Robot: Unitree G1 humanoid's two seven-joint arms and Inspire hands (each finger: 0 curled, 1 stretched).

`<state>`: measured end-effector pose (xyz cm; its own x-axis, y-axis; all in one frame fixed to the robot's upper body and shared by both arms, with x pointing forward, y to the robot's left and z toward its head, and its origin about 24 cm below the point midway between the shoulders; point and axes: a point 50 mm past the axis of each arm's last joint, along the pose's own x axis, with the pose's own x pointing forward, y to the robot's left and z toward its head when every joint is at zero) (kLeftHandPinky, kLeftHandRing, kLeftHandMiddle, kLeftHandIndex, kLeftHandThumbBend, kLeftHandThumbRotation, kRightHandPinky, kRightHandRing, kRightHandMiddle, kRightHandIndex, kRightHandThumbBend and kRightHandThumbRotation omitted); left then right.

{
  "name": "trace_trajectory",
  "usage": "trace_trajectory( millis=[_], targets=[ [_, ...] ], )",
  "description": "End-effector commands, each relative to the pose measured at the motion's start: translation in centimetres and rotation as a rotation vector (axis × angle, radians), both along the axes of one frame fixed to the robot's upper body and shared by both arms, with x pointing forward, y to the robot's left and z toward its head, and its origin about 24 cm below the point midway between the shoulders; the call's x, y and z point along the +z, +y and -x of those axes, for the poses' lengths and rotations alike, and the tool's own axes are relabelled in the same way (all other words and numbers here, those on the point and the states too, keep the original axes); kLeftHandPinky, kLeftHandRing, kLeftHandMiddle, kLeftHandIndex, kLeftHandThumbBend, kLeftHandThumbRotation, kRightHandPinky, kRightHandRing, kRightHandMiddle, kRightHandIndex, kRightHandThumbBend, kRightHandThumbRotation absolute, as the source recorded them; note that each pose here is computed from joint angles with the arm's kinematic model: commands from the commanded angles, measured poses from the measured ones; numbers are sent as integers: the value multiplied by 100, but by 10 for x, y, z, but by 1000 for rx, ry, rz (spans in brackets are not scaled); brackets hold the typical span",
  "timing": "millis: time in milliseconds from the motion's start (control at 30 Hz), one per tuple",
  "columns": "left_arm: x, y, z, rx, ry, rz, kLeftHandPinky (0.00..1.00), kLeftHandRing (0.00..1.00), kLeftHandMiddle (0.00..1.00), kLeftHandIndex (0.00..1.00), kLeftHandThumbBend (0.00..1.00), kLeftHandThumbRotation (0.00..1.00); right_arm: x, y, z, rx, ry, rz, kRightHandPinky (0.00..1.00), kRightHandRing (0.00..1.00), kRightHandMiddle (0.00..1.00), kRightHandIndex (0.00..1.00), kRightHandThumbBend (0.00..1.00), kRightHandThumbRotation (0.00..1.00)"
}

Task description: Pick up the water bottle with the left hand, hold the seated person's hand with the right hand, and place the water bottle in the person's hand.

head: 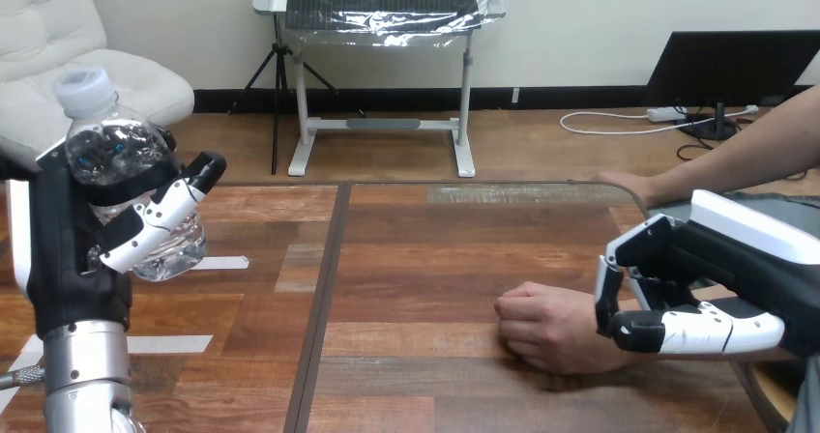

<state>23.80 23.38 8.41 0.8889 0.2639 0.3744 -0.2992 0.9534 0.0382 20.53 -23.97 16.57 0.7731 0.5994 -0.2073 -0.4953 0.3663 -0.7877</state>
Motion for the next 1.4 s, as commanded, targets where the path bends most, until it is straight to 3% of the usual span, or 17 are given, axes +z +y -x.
trace_trajectory(
  millis=[0, 667, 1367],
  targets=[
    [22, -6, -5, -20, -101, -23, 24, 29, 34, 40, 60, 0, 14, 8, -8, 40, -96, -49, 4, 7, 14, 41, 100, 100],
    [22, -7, -5, -25, -104, -3, 24, 29, 34, 40, 60, 0, 18, 21, -14, 122, -104, -93, 9, 12, 20, 40, 100, 100],
    [21, -5, -3, -15, -103, -10, 24, 30, 35, 40, 61, 0, 17, 26, -16, 134, -106, -89, 8, 11, 19, 40, 100, 100]
  ],
)
